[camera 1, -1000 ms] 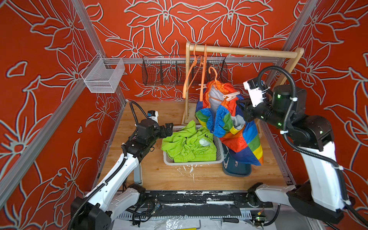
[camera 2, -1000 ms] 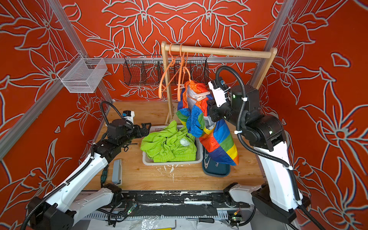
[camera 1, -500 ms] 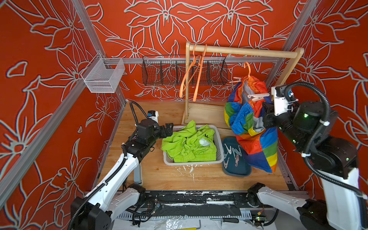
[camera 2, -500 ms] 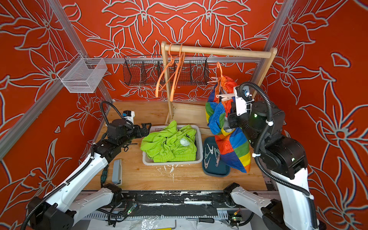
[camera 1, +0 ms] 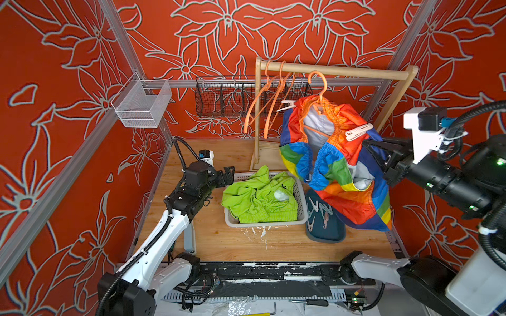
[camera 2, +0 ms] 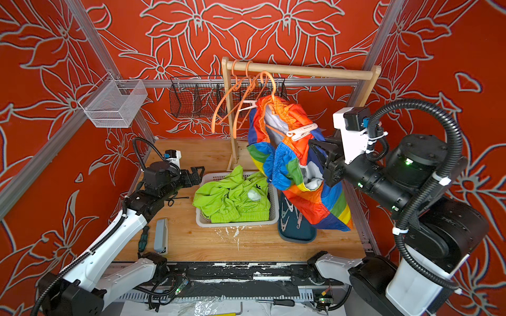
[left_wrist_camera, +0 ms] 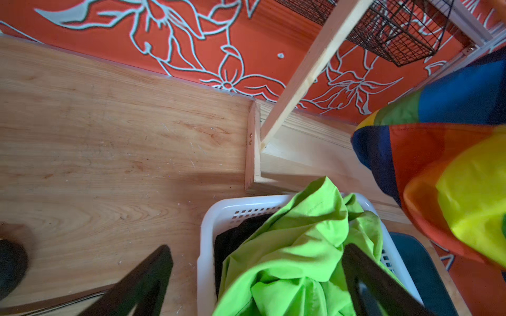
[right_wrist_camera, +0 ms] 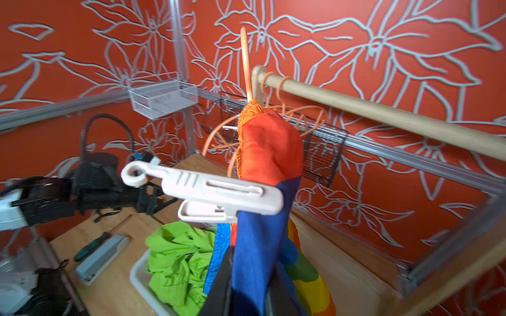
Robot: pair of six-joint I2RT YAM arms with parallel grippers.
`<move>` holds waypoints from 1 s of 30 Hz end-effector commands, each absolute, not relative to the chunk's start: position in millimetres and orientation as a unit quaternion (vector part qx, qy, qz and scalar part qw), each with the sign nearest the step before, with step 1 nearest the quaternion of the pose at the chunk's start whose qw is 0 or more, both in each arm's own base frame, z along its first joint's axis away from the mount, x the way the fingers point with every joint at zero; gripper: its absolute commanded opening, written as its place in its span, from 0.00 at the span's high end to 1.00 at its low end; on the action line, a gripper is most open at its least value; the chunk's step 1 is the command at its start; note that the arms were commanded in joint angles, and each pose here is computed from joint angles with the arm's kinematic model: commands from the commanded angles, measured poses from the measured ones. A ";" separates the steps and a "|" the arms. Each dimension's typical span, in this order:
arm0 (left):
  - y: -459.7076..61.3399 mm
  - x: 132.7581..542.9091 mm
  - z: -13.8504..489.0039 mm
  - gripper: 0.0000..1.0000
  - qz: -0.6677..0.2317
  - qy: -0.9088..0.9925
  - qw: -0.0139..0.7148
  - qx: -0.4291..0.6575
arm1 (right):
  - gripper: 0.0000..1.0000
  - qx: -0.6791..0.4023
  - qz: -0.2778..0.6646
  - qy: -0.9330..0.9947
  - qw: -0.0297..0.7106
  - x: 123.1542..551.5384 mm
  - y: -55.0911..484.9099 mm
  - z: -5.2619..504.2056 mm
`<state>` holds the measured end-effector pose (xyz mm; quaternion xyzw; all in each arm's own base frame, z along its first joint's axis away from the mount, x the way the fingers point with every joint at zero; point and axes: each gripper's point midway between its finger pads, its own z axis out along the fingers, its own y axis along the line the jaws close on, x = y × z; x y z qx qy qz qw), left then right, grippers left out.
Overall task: Remove the clothespins securing shorts to the hanger
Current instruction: Place the shorts in the basket.
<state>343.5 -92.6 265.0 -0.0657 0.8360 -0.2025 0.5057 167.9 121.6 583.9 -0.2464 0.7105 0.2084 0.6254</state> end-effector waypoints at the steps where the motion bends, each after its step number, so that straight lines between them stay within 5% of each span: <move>1: -85.8 342.2 276.4 0.03 -0.205 0.829 0.516 -0.069 | 1.00 -0.294 0.294 0.688 0.595 156.0 154.2 590.2; 16: -5.7 291.4 343.7 0.03 -0.119 0.778 0.591 -0.177 | 1.00 -0.343 0.443 0.642 0.524 243.3 257.6 576.6; 30: -1.4 252.9 387.9 0.03 -0.123 0.743 0.636 -0.165 | 1.00 -0.360 0.495 0.567 0.551 274.2 288.6 458.7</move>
